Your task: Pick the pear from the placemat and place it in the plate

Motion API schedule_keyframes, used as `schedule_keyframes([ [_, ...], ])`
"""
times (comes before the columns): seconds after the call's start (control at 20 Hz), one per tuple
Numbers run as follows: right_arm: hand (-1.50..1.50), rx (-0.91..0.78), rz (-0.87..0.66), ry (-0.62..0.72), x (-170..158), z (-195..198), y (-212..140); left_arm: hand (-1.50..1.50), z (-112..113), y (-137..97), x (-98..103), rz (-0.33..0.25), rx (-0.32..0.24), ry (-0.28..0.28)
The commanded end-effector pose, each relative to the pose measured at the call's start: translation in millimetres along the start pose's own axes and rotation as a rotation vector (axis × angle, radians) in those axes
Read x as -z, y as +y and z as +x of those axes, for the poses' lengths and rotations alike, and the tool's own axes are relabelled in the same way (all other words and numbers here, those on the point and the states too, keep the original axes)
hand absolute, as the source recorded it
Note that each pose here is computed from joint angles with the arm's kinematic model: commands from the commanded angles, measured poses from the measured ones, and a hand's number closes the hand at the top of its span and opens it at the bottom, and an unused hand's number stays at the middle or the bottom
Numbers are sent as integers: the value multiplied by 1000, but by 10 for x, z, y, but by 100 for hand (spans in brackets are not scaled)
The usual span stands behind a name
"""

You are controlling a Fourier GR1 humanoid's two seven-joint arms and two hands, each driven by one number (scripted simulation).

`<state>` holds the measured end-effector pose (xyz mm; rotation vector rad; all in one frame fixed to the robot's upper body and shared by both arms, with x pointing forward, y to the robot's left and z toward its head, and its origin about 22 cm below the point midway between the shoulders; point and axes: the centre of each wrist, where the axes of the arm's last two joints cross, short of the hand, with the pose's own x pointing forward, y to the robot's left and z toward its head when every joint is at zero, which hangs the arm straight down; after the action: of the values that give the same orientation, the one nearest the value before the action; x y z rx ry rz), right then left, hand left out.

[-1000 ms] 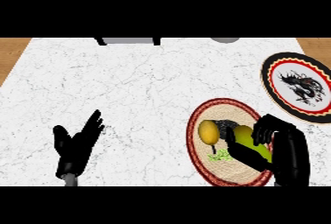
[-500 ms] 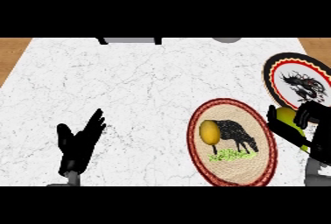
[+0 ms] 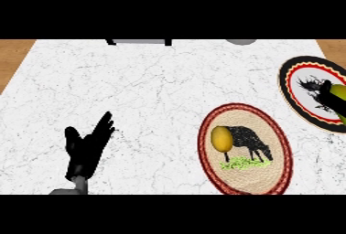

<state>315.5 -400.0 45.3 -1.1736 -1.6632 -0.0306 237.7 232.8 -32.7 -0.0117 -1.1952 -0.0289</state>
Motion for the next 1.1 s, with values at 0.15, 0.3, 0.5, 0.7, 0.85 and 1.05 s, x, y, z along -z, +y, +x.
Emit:
schedule_keyframes([
  [0.15,150,10,-31,16,420,-383,-146,0,88,109,53,-25,4,-4],
  [0.3,150,-3,-40,17,513,-430,-178,0,129,-107,34,-27,-6,-19],
  [0.5,150,-140,84,203,646,-438,-307,0,181,-96,132,-44,17,-21],
  [0.7,-150,-229,255,220,507,-630,-373,0,37,-255,73,-75,14,-28],
  [0.85,-150,-147,304,203,429,-632,-230,0,91,-137,83,-66,16,-26],
  [1.05,-150,9,273,150,563,-537,-266,0,80,-66,102,-48,20,-24],
])
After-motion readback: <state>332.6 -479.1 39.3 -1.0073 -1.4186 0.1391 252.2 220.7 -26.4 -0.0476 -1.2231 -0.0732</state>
